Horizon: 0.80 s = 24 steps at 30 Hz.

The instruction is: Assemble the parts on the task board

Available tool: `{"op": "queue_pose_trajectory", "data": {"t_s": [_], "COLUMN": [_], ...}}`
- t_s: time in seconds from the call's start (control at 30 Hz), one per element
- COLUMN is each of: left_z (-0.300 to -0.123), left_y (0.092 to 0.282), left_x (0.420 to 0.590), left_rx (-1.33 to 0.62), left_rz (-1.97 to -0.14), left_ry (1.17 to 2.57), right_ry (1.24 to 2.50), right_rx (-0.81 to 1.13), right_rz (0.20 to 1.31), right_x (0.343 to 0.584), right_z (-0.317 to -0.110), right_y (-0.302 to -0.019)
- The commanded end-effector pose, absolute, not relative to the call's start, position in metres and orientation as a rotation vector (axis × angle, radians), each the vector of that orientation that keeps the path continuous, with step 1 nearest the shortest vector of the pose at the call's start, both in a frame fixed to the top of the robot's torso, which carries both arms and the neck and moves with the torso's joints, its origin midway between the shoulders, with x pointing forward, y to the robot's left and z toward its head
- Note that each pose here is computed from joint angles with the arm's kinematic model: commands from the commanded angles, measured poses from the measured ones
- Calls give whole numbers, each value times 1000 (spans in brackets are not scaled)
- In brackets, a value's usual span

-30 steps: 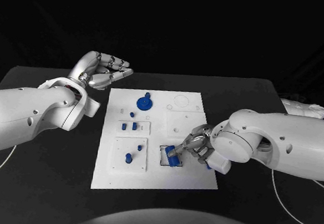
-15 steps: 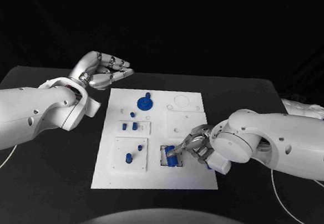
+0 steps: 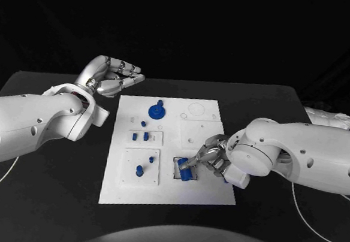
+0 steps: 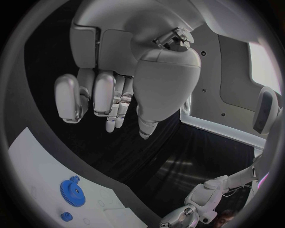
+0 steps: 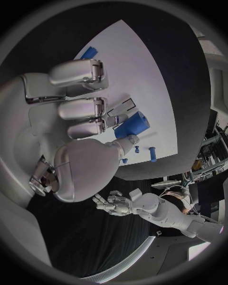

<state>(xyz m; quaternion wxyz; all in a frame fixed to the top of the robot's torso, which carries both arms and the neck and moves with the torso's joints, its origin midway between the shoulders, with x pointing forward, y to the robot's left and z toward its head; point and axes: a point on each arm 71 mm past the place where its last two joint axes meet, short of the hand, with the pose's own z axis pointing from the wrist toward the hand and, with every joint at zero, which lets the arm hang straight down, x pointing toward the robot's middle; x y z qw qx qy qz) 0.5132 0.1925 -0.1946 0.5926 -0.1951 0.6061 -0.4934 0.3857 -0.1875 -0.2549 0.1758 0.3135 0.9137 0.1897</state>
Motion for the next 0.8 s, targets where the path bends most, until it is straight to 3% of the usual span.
{"op": "queue_pose_trajectory", "data": {"t_s": [0.03, 0.57, 0.8], "left_z": [-194, -195, -195], "left_y": [190, 189, 191], "left_x": [513, 512, 512], "left_rx": [-445, -443, -443], "left_rz": [-1164, -1166, -1165], "left_ry": [1419, 1424, 1425], "right_ry": [2611, 2604, 2543], "right_rx": [822, 779, 781], "right_rz": [515, 506, 514], "right_x": [385, 386, 385], "right_z": [-256, -255, -251], "right_y": [-187, -186, -190]}}
